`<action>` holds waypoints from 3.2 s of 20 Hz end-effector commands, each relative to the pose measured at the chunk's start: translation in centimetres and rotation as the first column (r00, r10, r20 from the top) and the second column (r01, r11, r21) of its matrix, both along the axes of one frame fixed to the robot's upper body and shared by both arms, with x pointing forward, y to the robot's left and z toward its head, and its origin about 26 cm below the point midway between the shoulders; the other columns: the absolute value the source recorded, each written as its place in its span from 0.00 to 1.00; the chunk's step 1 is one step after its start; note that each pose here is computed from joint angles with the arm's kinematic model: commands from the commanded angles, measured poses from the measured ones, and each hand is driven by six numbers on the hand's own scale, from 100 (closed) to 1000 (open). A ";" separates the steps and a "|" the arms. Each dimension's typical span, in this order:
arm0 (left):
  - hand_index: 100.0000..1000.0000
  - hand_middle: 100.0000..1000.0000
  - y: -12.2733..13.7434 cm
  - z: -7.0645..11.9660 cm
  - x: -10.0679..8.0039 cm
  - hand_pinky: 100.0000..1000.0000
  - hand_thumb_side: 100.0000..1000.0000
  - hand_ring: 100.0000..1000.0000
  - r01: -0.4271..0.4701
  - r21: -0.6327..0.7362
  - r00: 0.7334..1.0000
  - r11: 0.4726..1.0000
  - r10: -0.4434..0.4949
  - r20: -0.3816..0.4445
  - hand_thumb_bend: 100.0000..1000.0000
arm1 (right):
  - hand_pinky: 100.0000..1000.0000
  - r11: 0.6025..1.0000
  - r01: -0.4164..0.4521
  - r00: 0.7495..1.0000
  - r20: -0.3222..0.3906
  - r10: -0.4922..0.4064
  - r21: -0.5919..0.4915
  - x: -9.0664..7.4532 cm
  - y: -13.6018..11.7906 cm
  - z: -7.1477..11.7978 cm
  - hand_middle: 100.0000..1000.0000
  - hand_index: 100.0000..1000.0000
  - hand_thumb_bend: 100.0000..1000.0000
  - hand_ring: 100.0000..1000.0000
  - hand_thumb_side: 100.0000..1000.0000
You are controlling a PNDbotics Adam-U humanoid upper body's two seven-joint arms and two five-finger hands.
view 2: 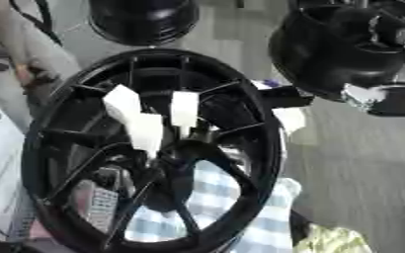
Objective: Pull the pin out of the wheel hub.
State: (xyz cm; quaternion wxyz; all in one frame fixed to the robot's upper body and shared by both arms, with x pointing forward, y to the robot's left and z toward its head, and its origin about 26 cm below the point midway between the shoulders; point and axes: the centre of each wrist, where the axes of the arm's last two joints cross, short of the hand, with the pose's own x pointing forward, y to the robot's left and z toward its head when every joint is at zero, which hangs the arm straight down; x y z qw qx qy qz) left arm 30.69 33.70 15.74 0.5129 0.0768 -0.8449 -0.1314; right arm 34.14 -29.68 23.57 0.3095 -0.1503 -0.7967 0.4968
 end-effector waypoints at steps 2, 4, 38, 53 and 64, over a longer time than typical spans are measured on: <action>0.85 0.76 0.0 0.7 -0.1 0.72 0.38 0.74 0.016 0.019 1.000 1.000 -0.016 0.018 0.33 | 0.77 0.994 -0.059 0.998 -0.002 0.059 -0.089 0.4 0.7 1.8 0.81 0.96 0.23 0.84 0.38; 0.85 0.76 -0.1 0.7 0.0 0.72 0.38 0.74 0.020 0.020 1.000 1.000 -0.020 0.017 0.33 | 0.77 0.988 -0.094 0.996 -0.022 0.092 -0.124 0.9 1.4 2.2 0.82 0.96 0.24 0.84 0.38; 0.85 0.76 -0.5 0.5 0.2 0.73 0.39 0.74 0.051 0.017 0.999 0.999 -0.052 0.006 0.32 | 0.80 0.887 -0.430 0.888 -0.260 0.380 -0.171 6.8 12.4 0.5 0.82 0.98 0.25 0.86 0.41; 0.85 0.76 -0.5 0.4 0.2 0.73 0.39 0.74 0.052 0.017 0.999 0.998 -0.052 0.003 0.32 | 0.79 0.872 -0.460 0.868 -0.291 0.402 -0.167 7.2 13.6 -0.8 0.80 0.98 0.25 0.85 0.42; 0.85 0.77 -0.5 0.4 0.1 0.73 0.39 0.74 0.055 0.018 0.999 0.998 -0.055 0.001 0.32 | 0.79 0.823 -0.524 0.838 -0.303 0.453 -0.220 6.3 15.1 -1.0 0.80 0.98 0.24 0.85 0.43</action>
